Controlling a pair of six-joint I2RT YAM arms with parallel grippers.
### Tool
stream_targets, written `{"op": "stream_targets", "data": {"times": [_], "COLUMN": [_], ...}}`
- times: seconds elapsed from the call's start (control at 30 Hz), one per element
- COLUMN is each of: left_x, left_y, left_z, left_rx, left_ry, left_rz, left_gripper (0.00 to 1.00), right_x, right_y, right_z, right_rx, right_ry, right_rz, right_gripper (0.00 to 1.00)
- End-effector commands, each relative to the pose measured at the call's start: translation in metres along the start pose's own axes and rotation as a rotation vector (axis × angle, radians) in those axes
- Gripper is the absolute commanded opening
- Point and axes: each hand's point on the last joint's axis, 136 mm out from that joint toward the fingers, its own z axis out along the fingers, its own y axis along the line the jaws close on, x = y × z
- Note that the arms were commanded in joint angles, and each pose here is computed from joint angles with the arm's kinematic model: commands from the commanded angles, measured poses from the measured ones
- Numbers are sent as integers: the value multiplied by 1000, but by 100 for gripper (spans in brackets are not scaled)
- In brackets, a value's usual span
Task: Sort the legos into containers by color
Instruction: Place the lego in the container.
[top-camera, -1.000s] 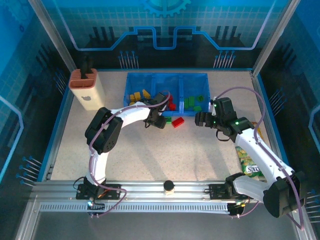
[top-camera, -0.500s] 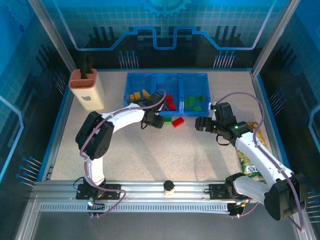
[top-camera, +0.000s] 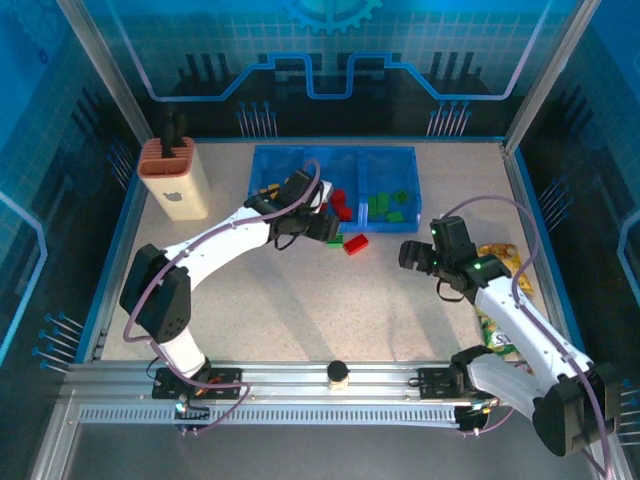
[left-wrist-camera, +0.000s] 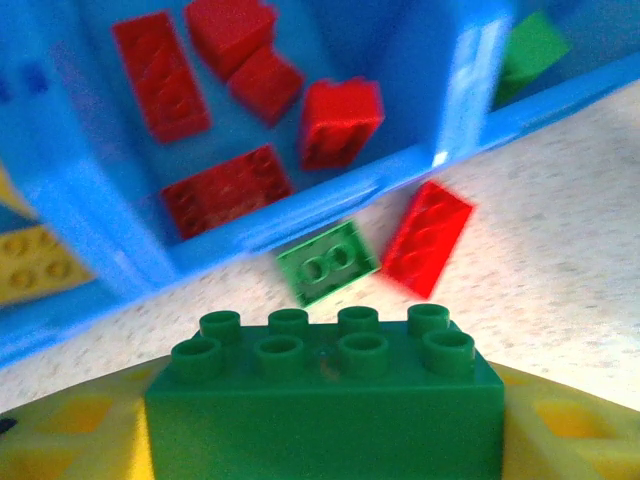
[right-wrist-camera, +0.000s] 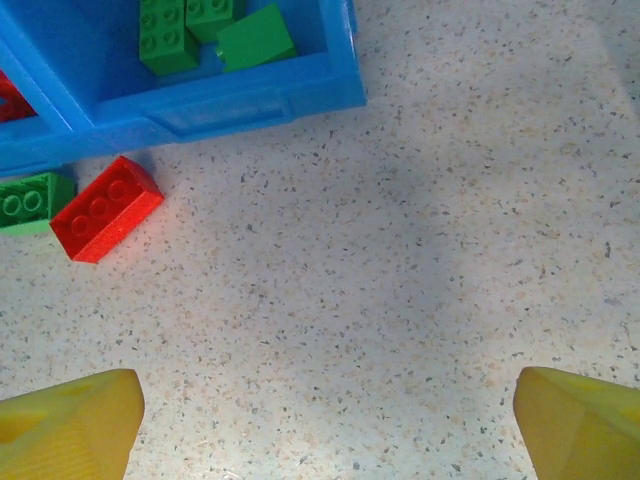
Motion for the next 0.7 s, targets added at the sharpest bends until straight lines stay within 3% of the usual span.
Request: {"op": "stream_targets", "data": {"times": [0.0,0.13,0.27,0.43,0.67], "left_x": [-47,-72,-86,-97,-103], "left_y": [-40,-67,-87,-94,-102], "left_z": [-10,8,37,70,90], "left_rx": [138,183,212,211,222], "left_ry": [-101,-115,-105,-81,-76], "left_rz": [30,54,71,54,49], "left_gripper": [47,46,46,46,48], "right_x": [18,32,37,39,43], "right_y": [-13,-18,-15,-16,-16], "right_z": [1,1,-6,-15,-19], "right_rx": [32,49,10,-17,-23], "right_ry": [36,85,58,26,26], "right_rz": [45,43,57,66,62], "right_gripper": [96,96,97,97,97]}}
